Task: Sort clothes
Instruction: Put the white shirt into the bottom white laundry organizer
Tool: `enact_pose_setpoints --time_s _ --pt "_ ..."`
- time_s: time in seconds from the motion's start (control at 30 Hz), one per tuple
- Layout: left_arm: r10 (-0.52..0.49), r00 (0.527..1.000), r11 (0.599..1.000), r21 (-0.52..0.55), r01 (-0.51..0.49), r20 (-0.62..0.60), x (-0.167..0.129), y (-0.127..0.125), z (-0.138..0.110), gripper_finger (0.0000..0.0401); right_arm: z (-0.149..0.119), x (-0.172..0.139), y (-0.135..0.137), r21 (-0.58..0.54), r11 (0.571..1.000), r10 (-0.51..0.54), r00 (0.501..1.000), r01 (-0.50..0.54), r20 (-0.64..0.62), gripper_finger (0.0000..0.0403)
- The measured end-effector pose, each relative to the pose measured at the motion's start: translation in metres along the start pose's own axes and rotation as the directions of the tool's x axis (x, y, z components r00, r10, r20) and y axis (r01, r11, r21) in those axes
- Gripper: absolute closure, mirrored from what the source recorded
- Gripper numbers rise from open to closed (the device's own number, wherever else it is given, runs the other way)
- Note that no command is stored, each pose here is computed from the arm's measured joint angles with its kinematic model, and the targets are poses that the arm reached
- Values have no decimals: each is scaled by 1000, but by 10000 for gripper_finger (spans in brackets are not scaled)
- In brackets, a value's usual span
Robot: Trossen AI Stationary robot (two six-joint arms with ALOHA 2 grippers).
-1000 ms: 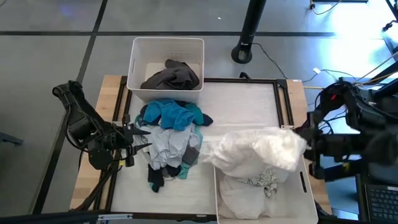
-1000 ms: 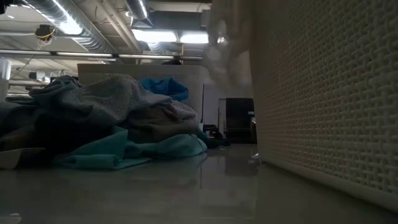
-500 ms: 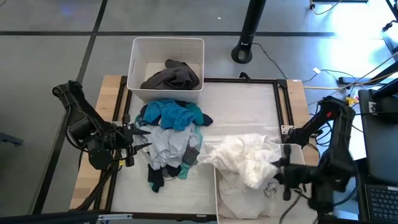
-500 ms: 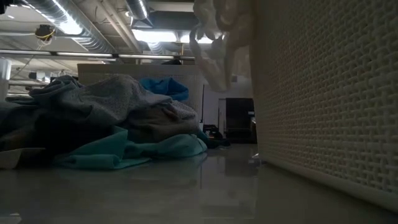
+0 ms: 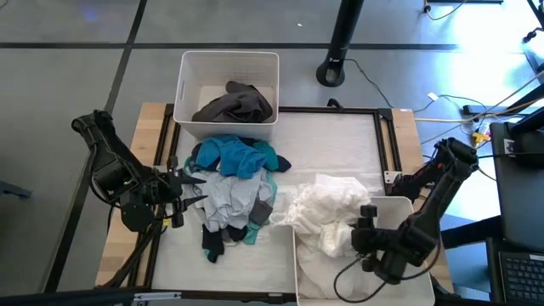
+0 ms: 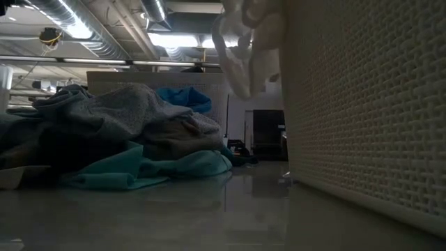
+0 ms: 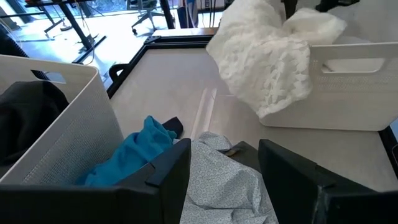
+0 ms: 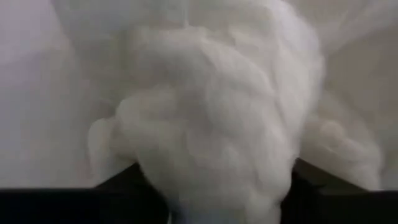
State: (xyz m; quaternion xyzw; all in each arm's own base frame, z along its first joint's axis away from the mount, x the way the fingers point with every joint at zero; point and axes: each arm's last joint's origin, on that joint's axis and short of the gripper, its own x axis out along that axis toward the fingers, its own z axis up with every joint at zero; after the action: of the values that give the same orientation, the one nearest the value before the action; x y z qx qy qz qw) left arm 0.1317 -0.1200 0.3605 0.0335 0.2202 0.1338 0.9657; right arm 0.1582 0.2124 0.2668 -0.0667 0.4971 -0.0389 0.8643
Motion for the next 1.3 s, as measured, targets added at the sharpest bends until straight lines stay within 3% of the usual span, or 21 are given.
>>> enact_pose_setpoints --time_s 0.07,0.17,0.23,0.33,0.43,0.5,0.63,0.8,1.1,1.3 --pt "0 1000 1000 0 0 0 0 0 0 222 5 -5 -3 32 994 104 987 -101 -121 162" --pt "0 1000 1000 1 0 0 0 0 0 222 19 -20 -12 159 956 279 927 -245 -251 126" --pt "0 1000 1000 9 0 0 0 0 0 222 29 -34 -16 218 931 345 903 -293 -257 111" --pt "0 1000 1000 18 0 0 0 0 0 222 50 -58 -27 260 910 377 906 -323 -192 99" --pt "0 1000 1000 18 0 0 0 0 0 222 66 -75 -40 203 943 276 960 -264 -37 94" --pt "0 1000 1000 19 0 -1 0 0 0 222 75 -80 -46 137 977 148 983 -162 106 93" --pt "3 1000 999 40 -3 -5 1 -2 -1 222 85 -76 -51 30 996 -91 954 86 284 93" --pt "8 1000 999 51 -7 -10 3 -5 -2 222 93 -43 -41 -43 967 -229 934 250 276 93" --pt "10 1000 998 62 -9 -12 4 -7 -2 222 95 28 -2 -209 912 -312 928 352 203 93" --pt "10 1000 998 55 -9 -12 4 -7 -2 222 90 57 14 -282 899 -313 942 336 124 93"
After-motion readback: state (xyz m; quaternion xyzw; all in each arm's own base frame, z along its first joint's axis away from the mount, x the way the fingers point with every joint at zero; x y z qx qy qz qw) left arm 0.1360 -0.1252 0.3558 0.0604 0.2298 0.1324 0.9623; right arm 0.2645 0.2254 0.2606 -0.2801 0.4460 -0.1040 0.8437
